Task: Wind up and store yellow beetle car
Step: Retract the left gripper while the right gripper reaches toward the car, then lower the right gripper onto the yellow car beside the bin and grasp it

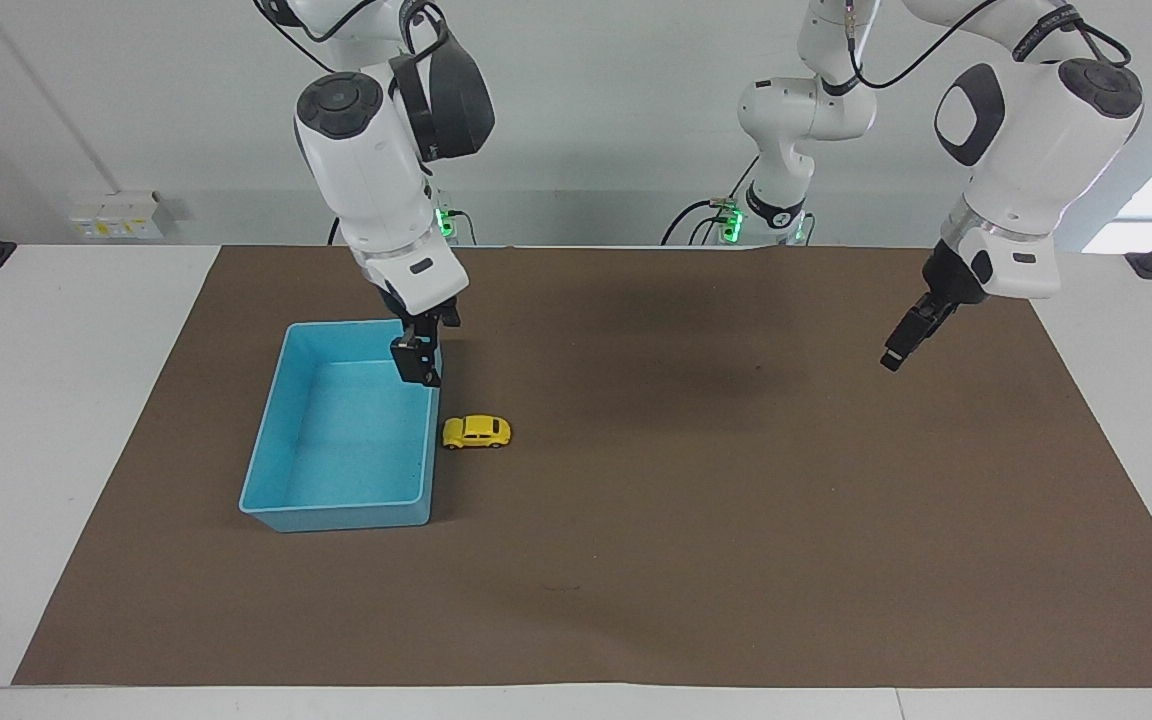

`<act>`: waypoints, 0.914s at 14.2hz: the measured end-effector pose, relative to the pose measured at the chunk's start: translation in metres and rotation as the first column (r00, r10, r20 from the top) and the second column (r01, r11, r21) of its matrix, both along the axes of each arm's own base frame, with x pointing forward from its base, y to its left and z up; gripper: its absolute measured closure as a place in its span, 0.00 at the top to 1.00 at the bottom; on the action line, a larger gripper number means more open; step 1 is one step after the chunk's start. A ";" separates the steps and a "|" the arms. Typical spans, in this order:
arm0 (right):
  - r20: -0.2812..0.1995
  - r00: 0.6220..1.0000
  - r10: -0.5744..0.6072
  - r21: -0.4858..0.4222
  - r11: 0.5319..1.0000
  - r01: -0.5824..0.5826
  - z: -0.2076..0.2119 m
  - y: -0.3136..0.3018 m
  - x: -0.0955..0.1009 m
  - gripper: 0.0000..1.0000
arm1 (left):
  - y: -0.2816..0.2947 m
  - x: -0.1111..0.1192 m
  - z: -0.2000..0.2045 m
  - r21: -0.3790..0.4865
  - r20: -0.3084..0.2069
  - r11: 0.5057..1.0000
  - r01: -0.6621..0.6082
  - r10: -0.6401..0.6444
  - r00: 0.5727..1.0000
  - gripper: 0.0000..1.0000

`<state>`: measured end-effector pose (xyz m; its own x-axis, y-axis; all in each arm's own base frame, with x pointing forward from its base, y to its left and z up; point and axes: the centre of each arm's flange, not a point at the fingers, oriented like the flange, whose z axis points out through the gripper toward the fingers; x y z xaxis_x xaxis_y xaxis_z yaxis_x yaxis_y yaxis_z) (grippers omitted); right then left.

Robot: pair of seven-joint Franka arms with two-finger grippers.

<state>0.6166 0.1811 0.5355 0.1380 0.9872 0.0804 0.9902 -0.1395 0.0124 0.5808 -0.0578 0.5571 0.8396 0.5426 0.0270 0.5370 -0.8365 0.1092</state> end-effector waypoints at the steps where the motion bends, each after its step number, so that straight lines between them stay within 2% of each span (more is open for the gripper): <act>1: 0.003 1.000 0.020 0.000 1.000 -0.020 -0.002 0.002 0.001 1.00 | 0.002 -0.001 0.000 0.004 -0.005 0.999 0.045 -0.045 0.999 1.00; 5: -0.015 0.998 0.058 -0.004 0.998 -0.058 -0.029 0.016 0.001 1.00 | 0.016 -0.008 0.001 0.015 -0.031 0.968 0.250 -0.250 0.968 1.00; 9: -0.021 0.997 0.074 -0.007 0.997 -0.074 -0.057 0.021 -0.002 1.00 | 0.036 -0.020 0.015 0.027 -0.042 0.900 0.436 -0.435 0.900 1.00; 11: -0.028 0.996 0.079 -0.009 0.997 -0.079 -0.072 0.024 -0.005 1.00 | 0.044 -0.028 0.025 0.031 -0.044 0.875 0.483 -0.481 0.876 1.00; 13: -0.033 0.996 0.083 -0.011 0.996 -0.083 -0.085 0.026 -0.008 1.00 | 0.050 -0.036 0.038 0.038 -0.032 0.871 0.489 -0.488 0.872 1.00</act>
